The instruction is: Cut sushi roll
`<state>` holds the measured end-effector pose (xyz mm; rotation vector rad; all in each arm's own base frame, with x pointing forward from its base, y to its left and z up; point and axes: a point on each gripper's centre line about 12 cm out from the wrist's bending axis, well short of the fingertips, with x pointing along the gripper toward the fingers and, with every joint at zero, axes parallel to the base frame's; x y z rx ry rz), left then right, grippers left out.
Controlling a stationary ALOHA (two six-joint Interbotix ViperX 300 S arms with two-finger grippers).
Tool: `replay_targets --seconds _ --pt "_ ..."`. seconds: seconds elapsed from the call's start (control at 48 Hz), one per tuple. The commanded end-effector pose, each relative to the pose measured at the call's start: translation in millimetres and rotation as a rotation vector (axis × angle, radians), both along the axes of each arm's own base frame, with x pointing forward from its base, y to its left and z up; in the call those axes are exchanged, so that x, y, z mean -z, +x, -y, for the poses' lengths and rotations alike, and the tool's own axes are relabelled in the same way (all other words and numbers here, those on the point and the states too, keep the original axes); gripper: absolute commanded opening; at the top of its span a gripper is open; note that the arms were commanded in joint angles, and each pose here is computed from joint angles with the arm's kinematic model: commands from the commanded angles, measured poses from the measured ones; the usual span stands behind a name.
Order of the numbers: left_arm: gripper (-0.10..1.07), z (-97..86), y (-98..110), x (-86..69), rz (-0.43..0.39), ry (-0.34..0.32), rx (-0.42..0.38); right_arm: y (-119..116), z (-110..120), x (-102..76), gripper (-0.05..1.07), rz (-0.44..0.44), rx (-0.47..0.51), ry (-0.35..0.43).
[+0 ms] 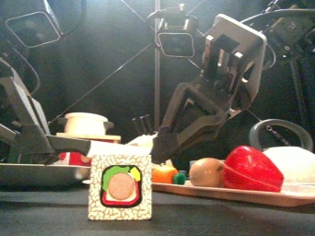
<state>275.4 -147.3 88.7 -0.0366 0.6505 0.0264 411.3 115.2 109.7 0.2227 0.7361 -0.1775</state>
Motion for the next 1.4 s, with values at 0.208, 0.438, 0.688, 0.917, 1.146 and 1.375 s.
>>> replay_targets --seconds 0.208,0.438,0.688,0.917,1.146,1.375 --pt "0.36 8.3 2.3 -8.2 0.021 -0.019 0.021 2.7 3.7 -5.6 0.43 0.014 0.019 0.009" --pt "0.36 10.9 2.8 -16.6 0.049 -0.024 0.038 3.0 4.0 -12.5 0.43 0.031 0.016 0.007" --pt "0.36 11.2 2.5 -14.9 0.046 -0.019 0.04 3.1 3.9 -12.5 0.43 0.031 0.015 0.006" --pt "0.36 11.2 3.1 -19.0 0.065 -0.019 0.036 4.0 4.2 -16.2 0.43 0.041 0.016 0.004" --pt "0.36 13.7 3.2 -21.6 0.086 -0.01 0.049 4.4 3.3 -17.6 0.43 0.046 0.008 -0.001" --pt "0.36 15.4 2.4 -17.9 0.075 -0.008 0.053 4.4 3.1 -16.9 0.43 0.044 0.008 0.0"
